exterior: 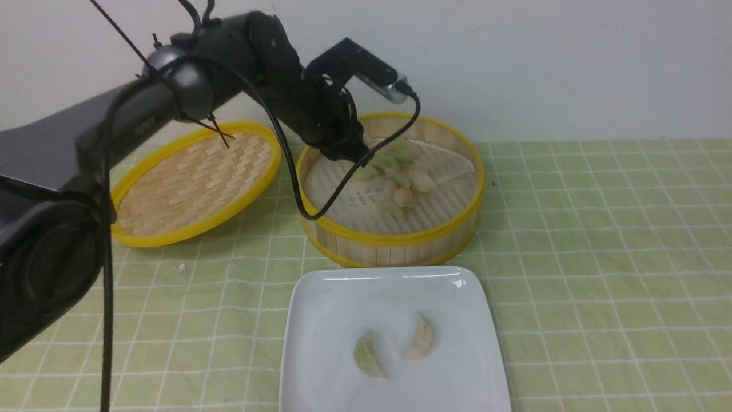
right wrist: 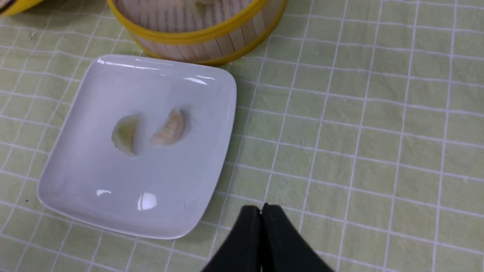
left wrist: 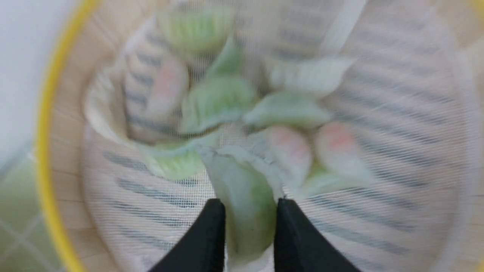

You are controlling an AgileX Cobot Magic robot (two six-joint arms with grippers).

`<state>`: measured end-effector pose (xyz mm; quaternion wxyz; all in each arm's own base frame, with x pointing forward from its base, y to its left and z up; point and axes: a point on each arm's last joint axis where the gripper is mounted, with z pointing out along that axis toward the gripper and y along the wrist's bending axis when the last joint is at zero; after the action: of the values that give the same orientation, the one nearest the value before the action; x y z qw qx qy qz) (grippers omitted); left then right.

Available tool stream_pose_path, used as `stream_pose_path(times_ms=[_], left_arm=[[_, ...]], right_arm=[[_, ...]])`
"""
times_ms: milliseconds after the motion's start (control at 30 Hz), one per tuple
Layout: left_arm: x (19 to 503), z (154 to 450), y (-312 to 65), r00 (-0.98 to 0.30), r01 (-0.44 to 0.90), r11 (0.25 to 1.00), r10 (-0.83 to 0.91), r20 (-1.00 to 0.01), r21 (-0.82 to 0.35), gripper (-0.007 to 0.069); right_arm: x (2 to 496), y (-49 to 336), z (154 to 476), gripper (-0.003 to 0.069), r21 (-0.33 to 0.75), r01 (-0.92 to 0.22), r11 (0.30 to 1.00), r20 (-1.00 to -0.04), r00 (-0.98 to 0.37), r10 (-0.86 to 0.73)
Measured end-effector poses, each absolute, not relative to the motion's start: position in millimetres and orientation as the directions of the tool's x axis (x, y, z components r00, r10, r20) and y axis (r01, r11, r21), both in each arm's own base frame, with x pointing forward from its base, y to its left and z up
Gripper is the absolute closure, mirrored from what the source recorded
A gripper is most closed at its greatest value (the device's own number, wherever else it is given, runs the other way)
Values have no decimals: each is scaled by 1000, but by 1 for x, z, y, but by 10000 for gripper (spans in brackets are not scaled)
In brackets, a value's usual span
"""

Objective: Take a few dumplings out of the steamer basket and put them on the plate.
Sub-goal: Use the left arm to grab a dumpling from the steamer, then use the left arm to put the dumpling into the plate

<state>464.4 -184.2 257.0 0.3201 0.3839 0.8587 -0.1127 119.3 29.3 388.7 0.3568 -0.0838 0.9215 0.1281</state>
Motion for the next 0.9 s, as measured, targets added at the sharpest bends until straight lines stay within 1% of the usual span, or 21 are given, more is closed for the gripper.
stream_pose_path(times_ms=[33,167,200,233,300,367,400,433,467,533,600,667,700,800,900], left_arm=[[459,269,-183,-495,737,674,589,-638,51,483],[439,299,-178,-494,760,649,610,-620,32,483],[430,309,-176,-501,775,632,627,-597,13,483],[429,311,-176,-499,775,632,626,-600,15,483],[411,325,-172,-525,792,609,653,-546,-33,483],[404,333,-170,-539,789,612,650,-535,-51,483],[402,335,-169,-554,780,623,640,-532,-63,483],[398,337,-168,-586,757,648,615,-527,-85,483],[398,337,-168,-592,753,652,612,-525,-90,483],[389,332,-165,-662,702,697,566,-491,-144,483],[383,324,-163,-699,676,716,549,-458,-174,483],[376,313,-162,-735,651,731,540,-410,-205,483],[367,301,-163,-755,639,736,545,-364,-224,483],[351,274,-170,-773,632,729,575,-268,-262,483],[333,249,-182,-765,642,710,618,-179,-291,483]], right_arm=[[119,29,389,673,176,-246,953,-679,-731,-63],[119,29,389,673,176,-246,953,-679,-731,-63],[119,29,389,673,176,-246,953,-679,-731,-63],[119,29,389,673,176,-246,953,-679,-731,-63],[119,29,389,673,176,-246,953,-679,-731,-63],[119,29,389,673,176,-246,953,-679,-731,-63],[119,29,389,673,177,-246,953,-679,-731,-63],[119,29,389,673,178,-247,953,-679,-731,-62],[119,29,389,673,178,-247,953,-679,-731,-62],[119,29,389,673,178,-247,953,-679,-731,-62],[119,29,389,673,178,-247,953,-679,-731,-62],[119,29,389,673,178,-247,953,-679,-731,-62],[119,29,389,673,178,-247,953,-679,-731,-62],[119,29,389,673,178,-247,953,-679,-731,-62],[119,29,389,673,171,-252,953,-681,-729,-71]])
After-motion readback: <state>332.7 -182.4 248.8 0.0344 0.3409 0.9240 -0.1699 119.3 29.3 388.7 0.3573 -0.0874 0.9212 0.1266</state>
